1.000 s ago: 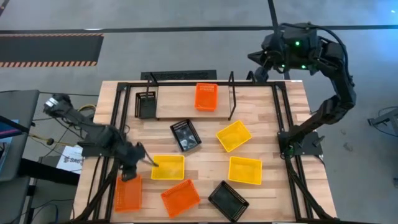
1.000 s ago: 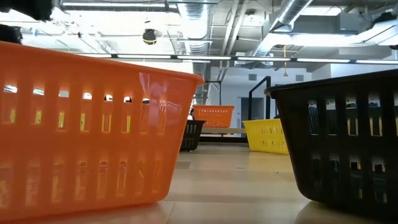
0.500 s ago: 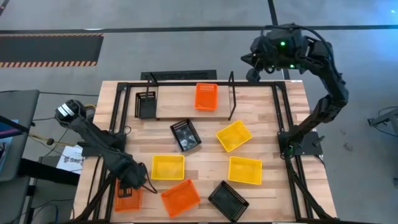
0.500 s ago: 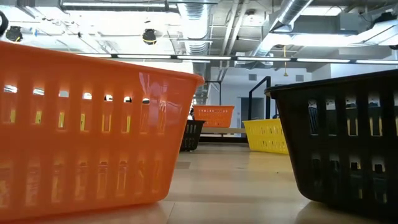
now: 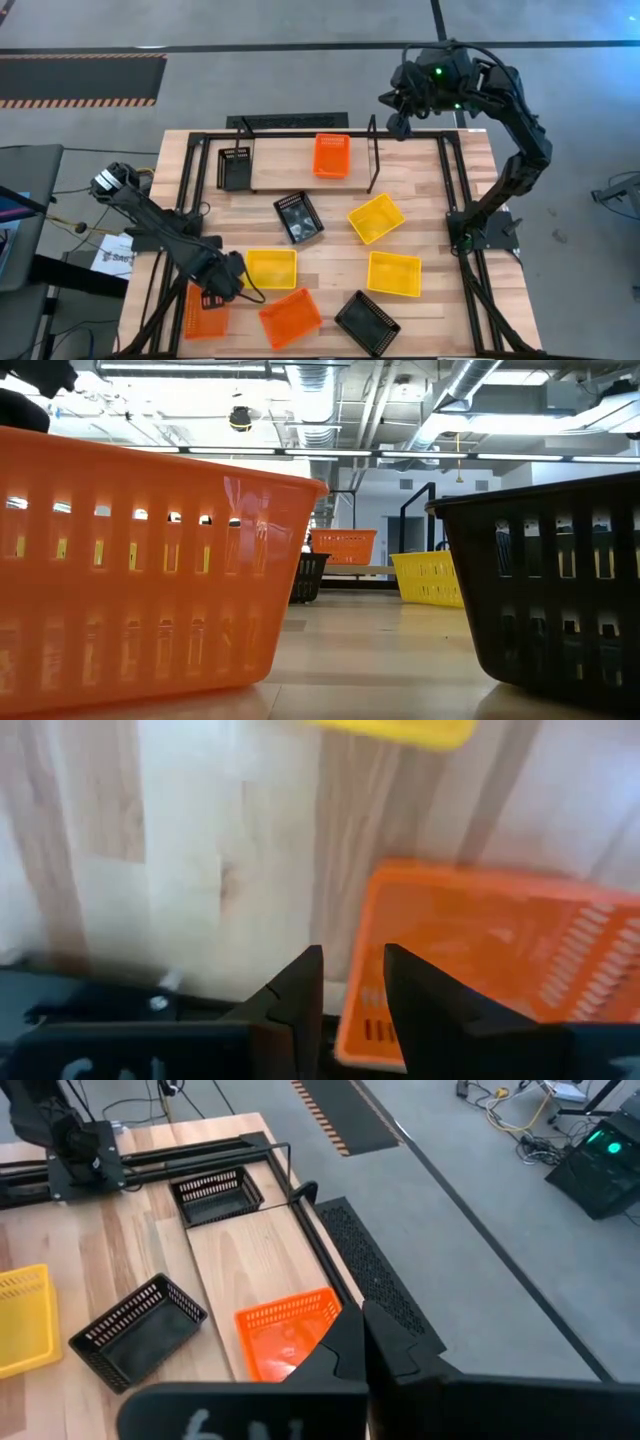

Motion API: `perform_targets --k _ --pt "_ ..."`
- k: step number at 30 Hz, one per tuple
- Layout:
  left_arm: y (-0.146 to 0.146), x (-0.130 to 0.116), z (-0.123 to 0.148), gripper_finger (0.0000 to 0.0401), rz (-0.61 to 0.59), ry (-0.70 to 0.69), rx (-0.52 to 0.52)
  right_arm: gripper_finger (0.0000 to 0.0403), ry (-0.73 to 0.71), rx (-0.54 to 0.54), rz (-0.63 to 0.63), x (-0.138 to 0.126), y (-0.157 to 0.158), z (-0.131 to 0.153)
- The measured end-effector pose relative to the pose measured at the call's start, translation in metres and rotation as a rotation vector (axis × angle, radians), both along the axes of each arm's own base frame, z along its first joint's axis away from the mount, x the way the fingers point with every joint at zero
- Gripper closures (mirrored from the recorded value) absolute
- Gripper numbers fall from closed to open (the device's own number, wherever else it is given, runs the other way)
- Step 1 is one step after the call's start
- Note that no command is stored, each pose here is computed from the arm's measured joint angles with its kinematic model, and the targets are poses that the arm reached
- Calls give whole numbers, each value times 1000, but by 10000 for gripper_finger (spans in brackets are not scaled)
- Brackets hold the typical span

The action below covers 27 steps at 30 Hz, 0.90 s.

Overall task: Stack baskets on shelf by color
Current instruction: Stack the left orange bin on top of the orange bin on the shelf

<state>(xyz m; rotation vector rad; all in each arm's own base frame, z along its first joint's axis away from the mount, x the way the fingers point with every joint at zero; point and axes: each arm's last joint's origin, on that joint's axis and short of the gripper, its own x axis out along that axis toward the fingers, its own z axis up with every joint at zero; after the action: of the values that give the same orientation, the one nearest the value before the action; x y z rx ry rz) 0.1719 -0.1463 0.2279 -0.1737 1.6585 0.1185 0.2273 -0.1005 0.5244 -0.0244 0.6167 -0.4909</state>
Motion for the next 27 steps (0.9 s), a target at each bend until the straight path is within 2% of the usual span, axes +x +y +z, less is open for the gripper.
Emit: perform_targets --k 6,13,27 --pt "0 -6 -11 308 -26 36 1 400 -3 -2 10 -2 1 1" --pt "-5 0 -12 308 -92 -26 -56 400 6 -15 21 -2 1 1" --pt "-2 -8 -28 308 -103 49 -72 400 27 -13 29 -2 1 -1"
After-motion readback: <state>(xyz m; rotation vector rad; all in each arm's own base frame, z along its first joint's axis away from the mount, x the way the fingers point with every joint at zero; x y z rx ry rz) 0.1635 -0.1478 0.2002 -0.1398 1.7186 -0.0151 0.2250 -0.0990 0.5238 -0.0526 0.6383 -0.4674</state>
